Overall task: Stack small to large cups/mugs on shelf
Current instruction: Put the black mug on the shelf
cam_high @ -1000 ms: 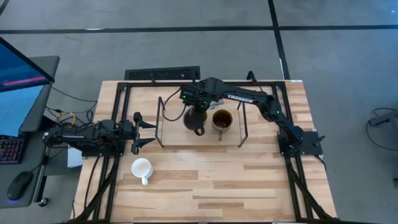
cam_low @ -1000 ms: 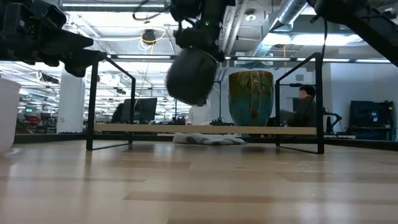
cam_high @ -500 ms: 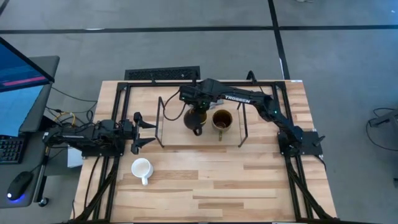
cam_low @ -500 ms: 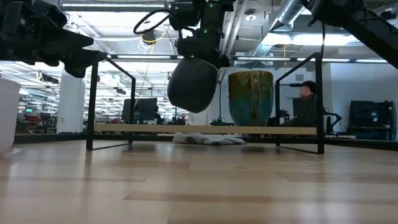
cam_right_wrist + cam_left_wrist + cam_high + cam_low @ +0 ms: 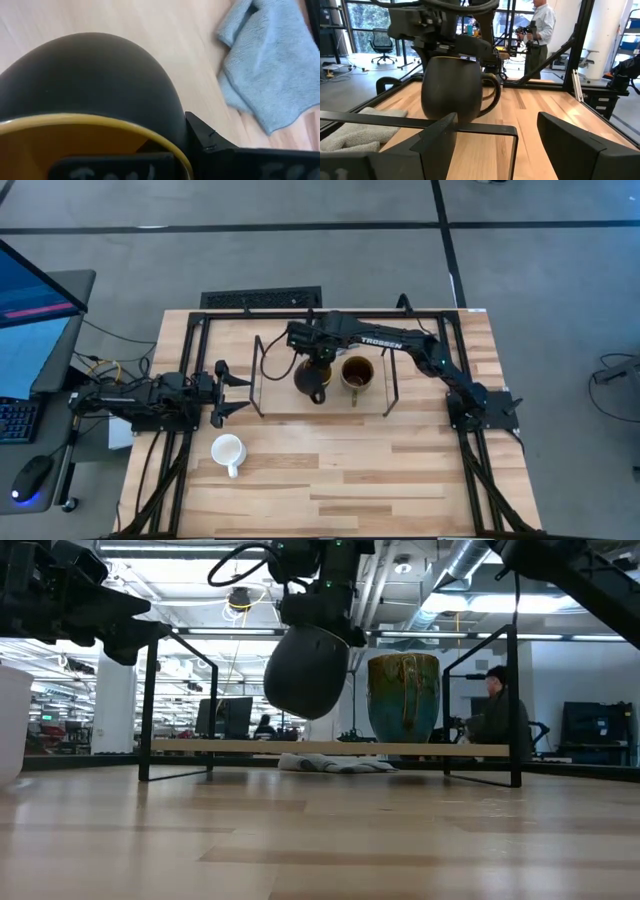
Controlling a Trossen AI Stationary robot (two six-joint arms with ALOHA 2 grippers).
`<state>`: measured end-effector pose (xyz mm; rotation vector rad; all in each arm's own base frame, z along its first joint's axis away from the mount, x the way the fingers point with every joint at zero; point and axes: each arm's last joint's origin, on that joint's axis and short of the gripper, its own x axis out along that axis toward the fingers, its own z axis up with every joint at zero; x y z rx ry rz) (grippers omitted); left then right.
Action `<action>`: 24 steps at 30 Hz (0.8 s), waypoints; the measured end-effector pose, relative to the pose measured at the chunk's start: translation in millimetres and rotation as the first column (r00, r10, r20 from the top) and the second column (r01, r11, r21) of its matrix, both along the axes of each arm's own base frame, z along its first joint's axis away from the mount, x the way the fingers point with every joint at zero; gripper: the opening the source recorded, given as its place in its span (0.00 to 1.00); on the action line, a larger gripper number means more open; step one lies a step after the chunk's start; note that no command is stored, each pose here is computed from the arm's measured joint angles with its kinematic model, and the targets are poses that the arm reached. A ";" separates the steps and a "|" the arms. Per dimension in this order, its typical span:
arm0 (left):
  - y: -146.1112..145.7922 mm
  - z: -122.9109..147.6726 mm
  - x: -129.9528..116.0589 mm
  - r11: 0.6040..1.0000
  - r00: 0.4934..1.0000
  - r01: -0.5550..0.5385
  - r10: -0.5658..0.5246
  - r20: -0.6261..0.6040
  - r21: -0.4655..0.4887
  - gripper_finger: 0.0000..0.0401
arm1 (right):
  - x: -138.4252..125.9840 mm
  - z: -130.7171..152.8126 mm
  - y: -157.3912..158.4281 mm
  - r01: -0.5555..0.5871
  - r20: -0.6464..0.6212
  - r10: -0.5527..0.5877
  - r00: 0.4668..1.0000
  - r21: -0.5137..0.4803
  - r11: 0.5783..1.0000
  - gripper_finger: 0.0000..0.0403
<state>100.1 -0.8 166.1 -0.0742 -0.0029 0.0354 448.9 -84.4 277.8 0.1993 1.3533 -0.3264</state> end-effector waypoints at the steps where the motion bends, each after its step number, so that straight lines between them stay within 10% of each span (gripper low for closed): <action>1: 0.0 -0.1 0.0 1.000 1.000 0.000 0.000 -0.001 0.000 0.66 | 0.4 0.1 0.9 -0.002 0.003 0.002 1.000 0.000 1.000 0.06; 24: 0.0 -0.5 0.1 0.993 1.000 0.001 0.000 -0.009 0.120 0.66 | -3.2 -0.6 7.4 0.100 -0.033 -0.099 0.995 0.029 0.995 0.06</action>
